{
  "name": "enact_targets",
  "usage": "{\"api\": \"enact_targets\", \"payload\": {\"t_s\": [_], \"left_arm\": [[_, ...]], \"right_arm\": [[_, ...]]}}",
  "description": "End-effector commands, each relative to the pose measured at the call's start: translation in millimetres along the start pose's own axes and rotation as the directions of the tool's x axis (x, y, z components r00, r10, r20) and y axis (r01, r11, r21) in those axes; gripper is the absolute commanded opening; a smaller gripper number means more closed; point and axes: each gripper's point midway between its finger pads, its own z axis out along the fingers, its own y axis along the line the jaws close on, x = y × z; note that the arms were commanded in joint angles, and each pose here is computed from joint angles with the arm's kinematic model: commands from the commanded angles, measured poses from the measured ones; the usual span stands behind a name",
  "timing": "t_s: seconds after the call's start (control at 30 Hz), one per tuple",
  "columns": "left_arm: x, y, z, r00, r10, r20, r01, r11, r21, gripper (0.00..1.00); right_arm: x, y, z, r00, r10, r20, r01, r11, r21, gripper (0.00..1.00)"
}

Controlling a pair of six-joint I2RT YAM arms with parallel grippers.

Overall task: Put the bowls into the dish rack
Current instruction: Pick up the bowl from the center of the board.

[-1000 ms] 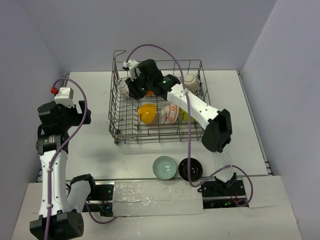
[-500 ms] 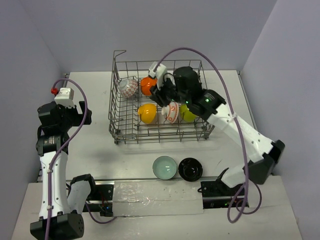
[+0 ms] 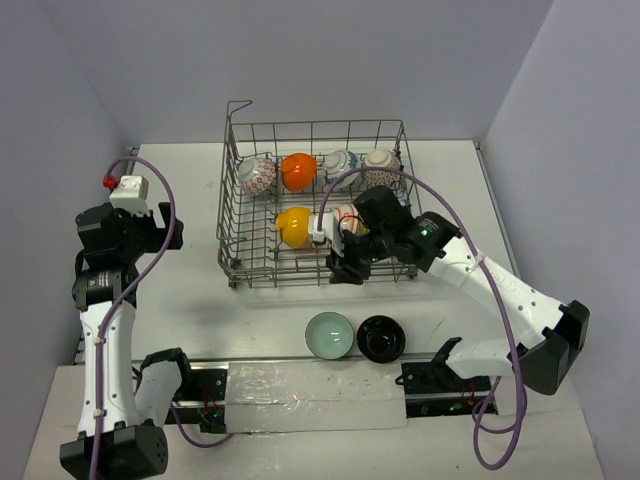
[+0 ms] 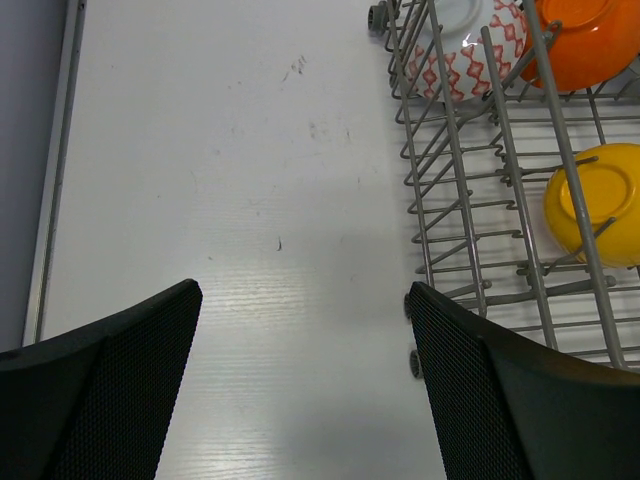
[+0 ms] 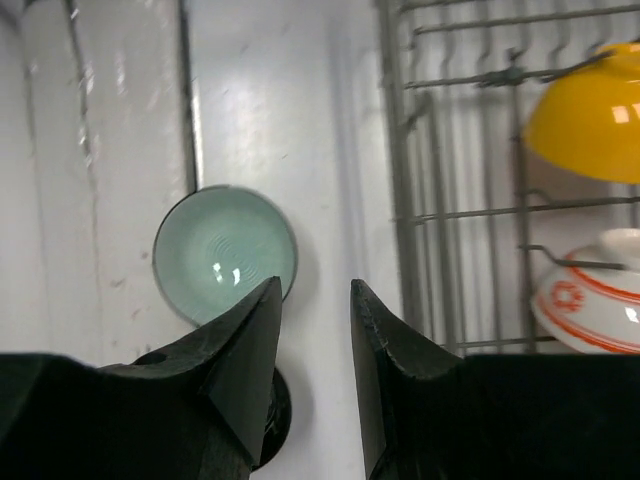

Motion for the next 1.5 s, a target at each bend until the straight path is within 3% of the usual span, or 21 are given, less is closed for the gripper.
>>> {"api": "enact_targets", "payload": {"t_s": [0.0, 0.13, 0.4, 0.8, 1.07, 1.47], "left_arm": [[-7.6, 6.6, -0.4, 1.0, 0.019, 0.022, -0.018, 0.999, -0.03, 0.91], [-7.5, 7.8, -0.8, 1.0, 0.017, 0.022, -0.016, 0.999, -0.037, 0.91], [-3.6, 9.1, 0.6, 1.0, 0.013, 0.012, -0.013, 0.999, -0.038, 0.91], [-0.8, 8.0, -0.5, 1.0, 0.016, 0.017, -0.016, 0.999, -0.032, 0.92], [-0.9, 7.5, -2.9, 1.0, 0.016, 0.024, -0.015, 0.999, -0.029, 0.92], [-0.1, 8.3, -1.8, 0.999, 0.023, 0.024, -0.022, 0.999, -0.029, 0.93]], "right_arm": [[15.5, 37.9, -2.7, 0.997, -0.073, -0.023, 0.068, 0.982, -0.177, 0.41], [38.3, 61.9, 11.2, 0.99, -0.114, -0.088, 0.086, 0.957, -0.277, 0.41], [61.8, 73.7, 46.1, 0.964, -0.207, -0.169, 0.147, 0.939, -0.312, 0.42], [47.3, 27.9, 93.5, 0.908, -0.372, -0.191, 0.344, 0.924, -0.169, 0.46], [51.2, 18.1, 111.7, 0.878, -0.403, -0.258, 0.348, 0.908, -0.233, 0.45], [48.9, 31.9, 100.9, 0.891, -0.386, -0.24, 0.319, 0.907, -0.275, 0.44]]}}
